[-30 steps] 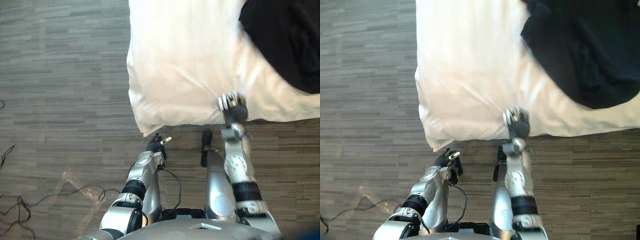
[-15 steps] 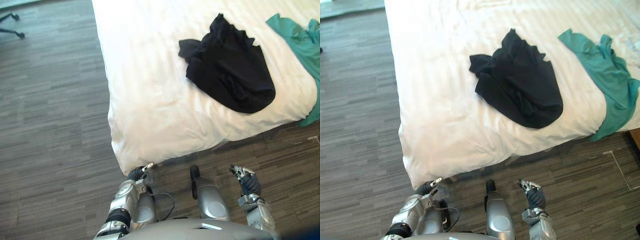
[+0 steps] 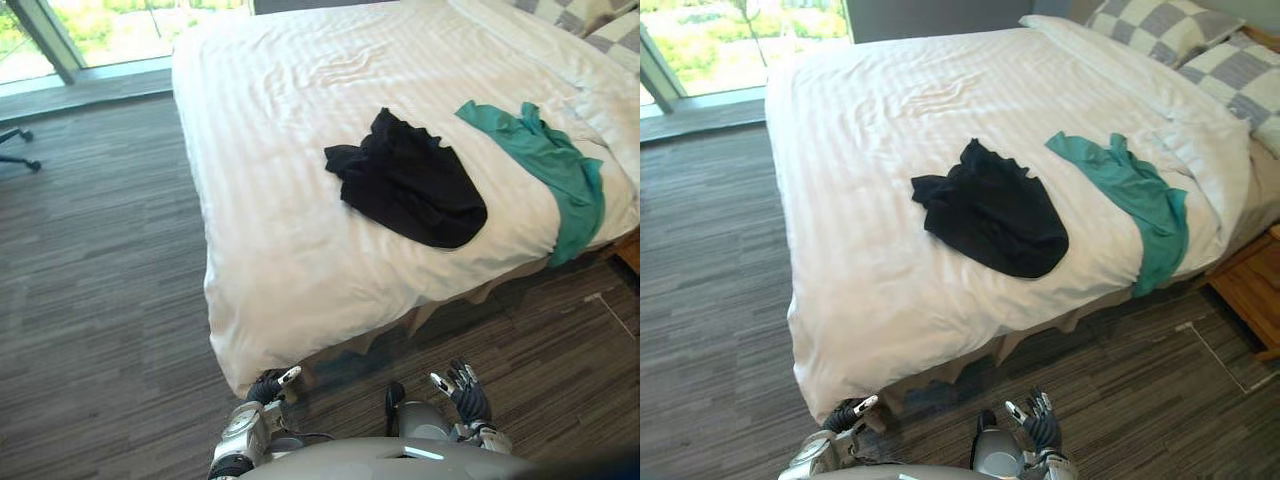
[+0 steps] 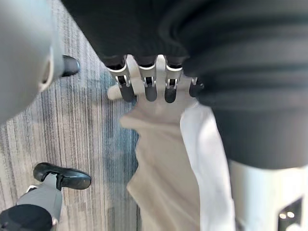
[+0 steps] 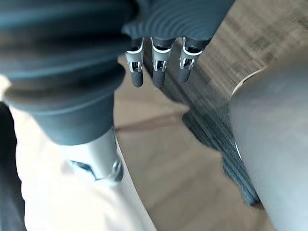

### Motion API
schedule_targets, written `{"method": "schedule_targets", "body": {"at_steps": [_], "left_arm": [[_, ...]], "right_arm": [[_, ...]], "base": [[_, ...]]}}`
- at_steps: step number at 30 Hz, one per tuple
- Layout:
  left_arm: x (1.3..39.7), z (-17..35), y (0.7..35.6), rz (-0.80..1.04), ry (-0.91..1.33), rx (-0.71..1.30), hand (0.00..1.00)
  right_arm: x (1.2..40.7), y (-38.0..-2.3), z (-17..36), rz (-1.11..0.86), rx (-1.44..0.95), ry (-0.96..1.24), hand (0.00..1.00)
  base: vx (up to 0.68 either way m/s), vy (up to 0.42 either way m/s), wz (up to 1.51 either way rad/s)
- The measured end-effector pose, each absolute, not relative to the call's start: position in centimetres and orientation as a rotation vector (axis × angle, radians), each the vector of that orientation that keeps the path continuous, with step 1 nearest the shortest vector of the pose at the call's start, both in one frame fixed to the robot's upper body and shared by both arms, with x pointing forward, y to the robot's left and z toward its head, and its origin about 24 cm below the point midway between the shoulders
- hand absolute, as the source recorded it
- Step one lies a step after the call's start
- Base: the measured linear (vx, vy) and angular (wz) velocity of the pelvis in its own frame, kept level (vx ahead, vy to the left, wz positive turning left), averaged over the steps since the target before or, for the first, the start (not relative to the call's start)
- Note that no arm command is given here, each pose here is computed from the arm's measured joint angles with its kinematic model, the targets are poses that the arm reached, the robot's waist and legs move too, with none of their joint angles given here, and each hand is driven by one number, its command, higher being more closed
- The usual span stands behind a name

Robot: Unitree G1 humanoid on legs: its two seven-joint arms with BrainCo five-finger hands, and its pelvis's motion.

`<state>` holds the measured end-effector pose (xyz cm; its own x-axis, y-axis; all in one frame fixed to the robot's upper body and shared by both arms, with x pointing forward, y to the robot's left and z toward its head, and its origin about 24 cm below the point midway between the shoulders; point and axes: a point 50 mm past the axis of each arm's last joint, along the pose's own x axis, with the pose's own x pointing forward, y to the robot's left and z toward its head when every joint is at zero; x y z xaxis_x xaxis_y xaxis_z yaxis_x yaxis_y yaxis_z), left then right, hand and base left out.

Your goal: Tidy the bed and pick cloth on bed and put in laundry

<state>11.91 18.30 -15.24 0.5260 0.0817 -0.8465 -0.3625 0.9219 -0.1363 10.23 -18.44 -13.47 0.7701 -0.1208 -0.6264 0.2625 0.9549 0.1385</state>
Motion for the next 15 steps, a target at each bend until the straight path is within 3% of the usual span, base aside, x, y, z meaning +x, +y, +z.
{"method": "schedule_targets", "body": {"at_steps": [6,15], "left_arm": [[10.9,-15.7,19.0,0.244,1.041,-0.251,0.00],[10.4,-16.0,18.9,0.199,1.080,-0.140,0.00]], "right_arm": [[11.5,-18.9,-13.6,-0.154,0.160,0.678,0.00],[10.2,-21.2,-14.0,-0.184,0.109,0.751,0.00]], "base": [[0.06,-0.011,-1.02],[0.00,0.026,-0.38]]}}
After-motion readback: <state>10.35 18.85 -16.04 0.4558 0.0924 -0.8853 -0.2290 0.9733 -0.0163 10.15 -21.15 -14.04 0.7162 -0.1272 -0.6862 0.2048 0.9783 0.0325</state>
